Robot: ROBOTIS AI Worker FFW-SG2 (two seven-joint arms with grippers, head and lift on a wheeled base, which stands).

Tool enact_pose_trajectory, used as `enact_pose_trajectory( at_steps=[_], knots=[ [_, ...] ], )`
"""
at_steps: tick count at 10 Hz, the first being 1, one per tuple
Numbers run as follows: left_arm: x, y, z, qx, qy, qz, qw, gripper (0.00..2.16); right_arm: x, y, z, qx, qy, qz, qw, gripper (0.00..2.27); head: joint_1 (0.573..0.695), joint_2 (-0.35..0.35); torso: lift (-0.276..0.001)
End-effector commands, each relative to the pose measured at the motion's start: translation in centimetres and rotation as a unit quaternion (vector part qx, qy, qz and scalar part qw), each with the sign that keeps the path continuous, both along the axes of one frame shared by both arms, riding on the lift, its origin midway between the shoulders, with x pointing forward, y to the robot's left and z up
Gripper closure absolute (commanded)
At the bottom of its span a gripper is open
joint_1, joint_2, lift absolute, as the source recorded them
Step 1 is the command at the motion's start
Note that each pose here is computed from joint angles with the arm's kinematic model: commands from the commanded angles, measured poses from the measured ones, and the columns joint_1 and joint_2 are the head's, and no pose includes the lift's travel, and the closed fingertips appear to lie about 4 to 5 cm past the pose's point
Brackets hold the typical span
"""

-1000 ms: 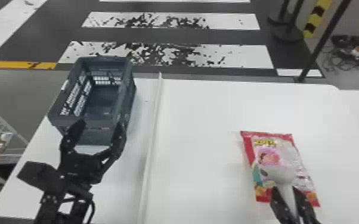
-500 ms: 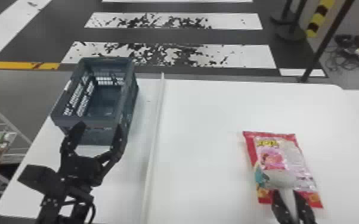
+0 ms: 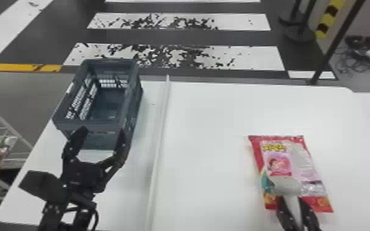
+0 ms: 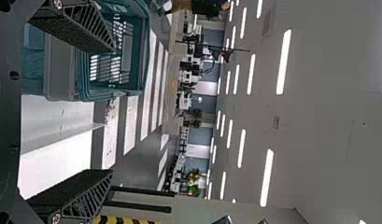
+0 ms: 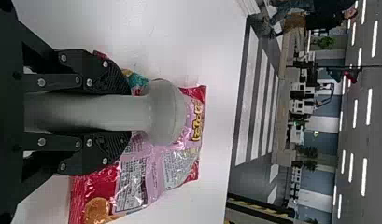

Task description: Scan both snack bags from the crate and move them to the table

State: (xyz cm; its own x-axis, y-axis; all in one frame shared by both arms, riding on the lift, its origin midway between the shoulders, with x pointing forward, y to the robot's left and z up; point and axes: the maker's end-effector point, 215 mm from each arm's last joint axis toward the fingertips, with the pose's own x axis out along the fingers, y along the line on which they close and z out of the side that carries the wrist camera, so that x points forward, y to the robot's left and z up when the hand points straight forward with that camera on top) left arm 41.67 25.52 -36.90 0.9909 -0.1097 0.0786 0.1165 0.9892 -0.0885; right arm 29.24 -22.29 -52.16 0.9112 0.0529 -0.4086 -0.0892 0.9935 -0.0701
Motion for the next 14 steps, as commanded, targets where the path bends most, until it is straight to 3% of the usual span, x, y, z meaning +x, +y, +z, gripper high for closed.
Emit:
enact_pose_trajectory(
  at_steps=[1,4,7,10,14],
  knots=[
    [0.0,-0.1,0.1,0.0,-0.002,0.0,1.0,0.07,0.4,0.0,1.8,0.004,-0.019,-0.002,1.0,2.24,0.695,0.053,-0.087],
    [-0.1,-0.1,0.1,-0.001,-0.002,0.0,1.0,0.07,1.6,-3.0,6.8,0.017,-0.04,-0.027,0.999,2.24,0.695,0.038,-0.087],
    [-0.6,0.0,0.2,0.002,0.0,-0.001,1.0,0.07,5.2,-11.0,7.8,0.015,-0.029,-0.066,0.997,2.24,0.695,-0.03,-0.087],
    [-1.1,1.0,0.7,0.006,-0.001,0.007,1.0,0.07,6.8,-18.0,4.8,0.017,-0.012,-0.103,0.994,2.24,0.695,-0.16,-0.087],
    [-1.5,1.5,1.0,0.008,-0.003,0.01,0.9999,0.07,7.4,-22.8,-0.5,0.005,0.012,-0.114,0.993,2.24,0.695,-0.238,-0.087]
  ],
)
